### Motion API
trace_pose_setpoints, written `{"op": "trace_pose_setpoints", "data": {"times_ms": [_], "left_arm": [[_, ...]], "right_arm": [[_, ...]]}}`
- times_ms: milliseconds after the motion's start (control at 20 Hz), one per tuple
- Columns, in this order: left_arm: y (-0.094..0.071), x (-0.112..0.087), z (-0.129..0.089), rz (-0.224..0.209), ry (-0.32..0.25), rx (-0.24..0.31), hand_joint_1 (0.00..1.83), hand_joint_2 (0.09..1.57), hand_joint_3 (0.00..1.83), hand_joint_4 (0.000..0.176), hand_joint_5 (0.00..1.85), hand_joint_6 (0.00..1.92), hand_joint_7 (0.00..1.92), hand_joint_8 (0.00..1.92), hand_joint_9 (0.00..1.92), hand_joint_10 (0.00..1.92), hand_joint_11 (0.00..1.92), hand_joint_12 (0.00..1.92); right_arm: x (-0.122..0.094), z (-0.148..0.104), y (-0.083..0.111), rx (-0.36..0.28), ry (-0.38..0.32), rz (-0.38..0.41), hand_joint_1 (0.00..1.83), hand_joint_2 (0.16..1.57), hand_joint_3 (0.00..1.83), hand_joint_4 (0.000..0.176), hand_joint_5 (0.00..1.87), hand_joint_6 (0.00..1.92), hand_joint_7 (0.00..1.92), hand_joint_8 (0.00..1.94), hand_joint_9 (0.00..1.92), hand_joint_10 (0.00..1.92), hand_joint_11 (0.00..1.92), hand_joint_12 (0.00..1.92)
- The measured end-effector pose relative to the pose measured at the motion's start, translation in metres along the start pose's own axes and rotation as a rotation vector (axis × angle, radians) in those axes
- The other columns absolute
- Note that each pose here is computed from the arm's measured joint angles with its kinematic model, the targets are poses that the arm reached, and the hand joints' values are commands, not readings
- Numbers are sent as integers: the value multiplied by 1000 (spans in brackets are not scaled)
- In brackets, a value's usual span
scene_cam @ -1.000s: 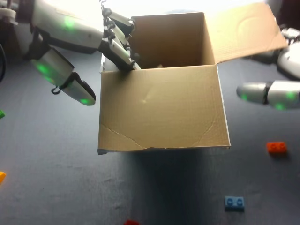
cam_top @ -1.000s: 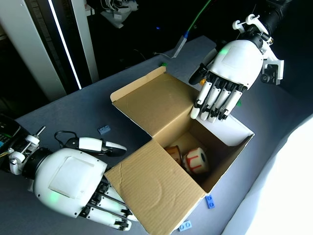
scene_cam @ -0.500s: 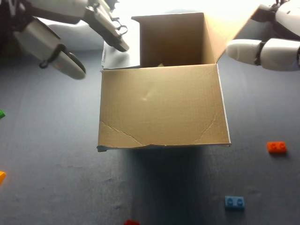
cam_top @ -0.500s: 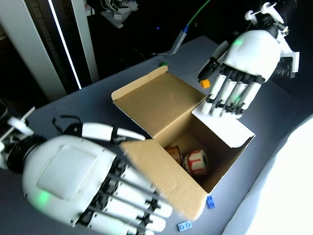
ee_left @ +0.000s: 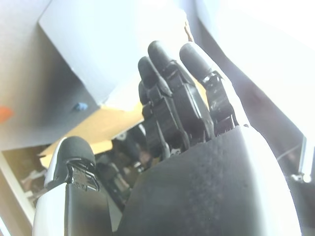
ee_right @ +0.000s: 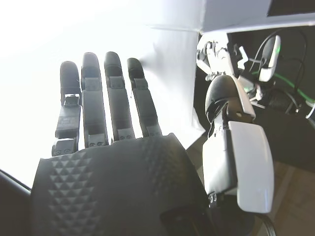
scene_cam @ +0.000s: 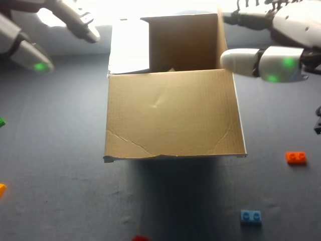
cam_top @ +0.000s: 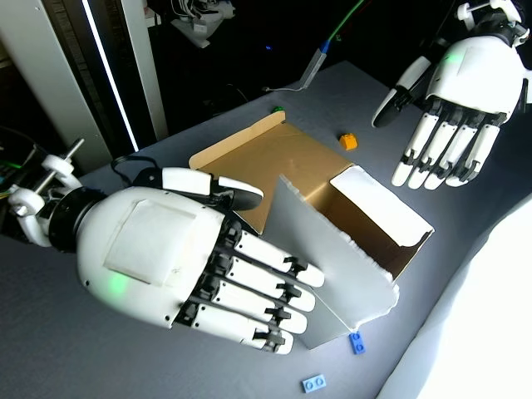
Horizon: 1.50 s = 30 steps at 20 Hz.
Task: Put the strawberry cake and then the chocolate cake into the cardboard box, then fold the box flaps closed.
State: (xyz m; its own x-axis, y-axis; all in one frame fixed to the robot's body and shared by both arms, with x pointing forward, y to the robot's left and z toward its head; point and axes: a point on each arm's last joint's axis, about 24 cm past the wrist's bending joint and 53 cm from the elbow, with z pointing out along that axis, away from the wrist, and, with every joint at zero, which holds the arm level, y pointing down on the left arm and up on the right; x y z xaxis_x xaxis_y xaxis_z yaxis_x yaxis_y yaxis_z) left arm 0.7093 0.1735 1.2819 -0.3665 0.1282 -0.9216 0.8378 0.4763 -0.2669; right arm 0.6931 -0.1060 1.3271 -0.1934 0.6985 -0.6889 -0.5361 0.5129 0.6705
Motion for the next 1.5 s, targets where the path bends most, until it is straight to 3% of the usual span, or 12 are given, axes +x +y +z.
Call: {"op": "trace_pose_setpoints", "data": {"times_ms": [250, 500, 1100, 1300, 1500], "left_arm": [[12, 21, -30, -31, 27, -37, 315, 1143, 0, 0, 509, 0, 706, 3, 582, 514, 169, 1392], [7, 55, -43, -44, 102, -32, 316, 1142, 0, 0, 518, 2, 705, 0, 582, 501, 185, 1355], [-36, 123, -22, -36, 206, 82, 283, 1149, 0, 0, 526, 1, 705, 2, 546, 579, 144, 1430], [-44, 139, -16, -50, 221, 96, 294, 1152, 1, 0, 526, 3, 712, 5, 550, 583, 147, 1416], [-59, 155, -4, -54, 242, 129, 296, 1150, 0, 0, 529, 4, 713, 4, 565, 577, 172, 1400]], "right_arm": [[18, 5, 5, -6, 43, -5, 0, 1144, 0, 0, 274, 8, 359, 3, 378, 8, 0, 924], [28, 13, 10, -16, 64, -20, 0, 1140, 0, 0, 277, 5, 352, 1, 372, 3, 0, 949], [31, 18, 8, -10, 78, -34, 0, 1136, 0, 0, 279, 3, 362, 4, 368, 4, 0, 904], [18, 20, 11, 0, 72, -5, 0, 1135, 0, 0, 278, 3, 373, 7, 369, 4, 0, 908], [-10, 14, 4, 23, 27, 14, 0, 1142, 2, 0, 288, 6, 364, 1, 367, 3, 0, 914]]}}
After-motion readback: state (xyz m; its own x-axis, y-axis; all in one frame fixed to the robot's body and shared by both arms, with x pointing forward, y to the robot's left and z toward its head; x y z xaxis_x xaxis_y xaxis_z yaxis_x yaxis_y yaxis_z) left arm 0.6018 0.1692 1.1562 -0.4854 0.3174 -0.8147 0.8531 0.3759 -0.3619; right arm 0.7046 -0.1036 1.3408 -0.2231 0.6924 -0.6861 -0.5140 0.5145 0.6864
